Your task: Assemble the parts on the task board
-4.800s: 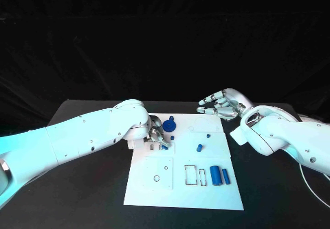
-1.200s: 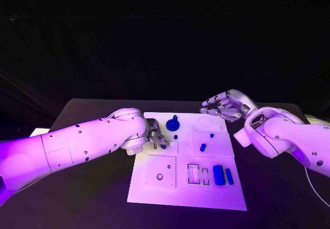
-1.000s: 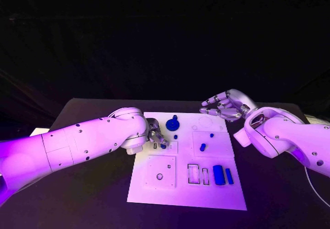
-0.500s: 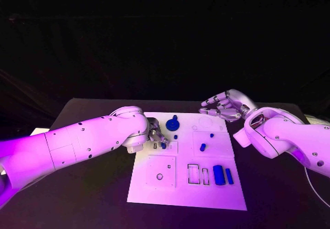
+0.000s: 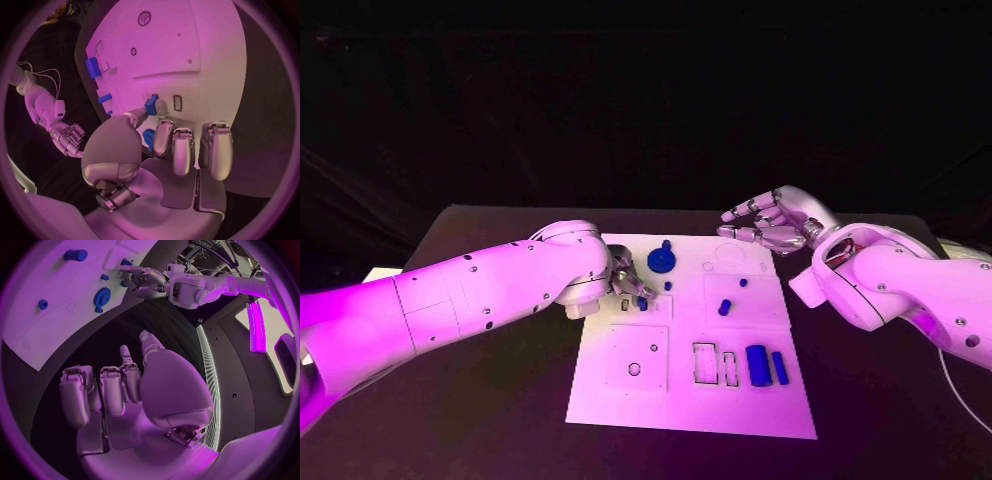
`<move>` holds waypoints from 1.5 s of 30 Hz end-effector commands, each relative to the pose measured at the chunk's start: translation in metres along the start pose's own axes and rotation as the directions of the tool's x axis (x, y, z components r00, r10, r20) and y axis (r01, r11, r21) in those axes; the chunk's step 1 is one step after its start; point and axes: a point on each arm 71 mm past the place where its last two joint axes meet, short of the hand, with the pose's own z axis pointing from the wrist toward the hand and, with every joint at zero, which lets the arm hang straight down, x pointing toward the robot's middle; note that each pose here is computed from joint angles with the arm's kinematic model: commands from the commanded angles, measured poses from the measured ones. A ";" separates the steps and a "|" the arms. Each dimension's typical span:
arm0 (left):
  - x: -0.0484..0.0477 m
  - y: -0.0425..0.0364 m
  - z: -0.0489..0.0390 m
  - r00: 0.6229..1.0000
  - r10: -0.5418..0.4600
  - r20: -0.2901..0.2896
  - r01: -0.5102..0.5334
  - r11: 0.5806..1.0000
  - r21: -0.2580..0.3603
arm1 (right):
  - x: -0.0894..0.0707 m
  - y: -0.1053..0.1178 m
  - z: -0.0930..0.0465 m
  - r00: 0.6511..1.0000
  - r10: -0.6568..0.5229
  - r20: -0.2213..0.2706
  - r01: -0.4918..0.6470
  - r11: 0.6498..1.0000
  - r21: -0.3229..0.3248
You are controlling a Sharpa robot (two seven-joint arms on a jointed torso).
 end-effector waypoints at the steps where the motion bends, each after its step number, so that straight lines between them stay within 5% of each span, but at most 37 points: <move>1: 0.0131 0.0026 0.0024 0.998 0.019 -0.066 -0.022 0.999 -0.047 | 0.001 0.001 0.000 1.000 -0.002 -0.010 0.002 1.000 -0.007; 45: 0.0128 0.0072 -0.0023 0.998 0.042 -0.050 -0.044 0.998 -0.048 | 0.001 0.001 -0.001 1.000 -0.002 -0.009 0.002 1.000 -0.008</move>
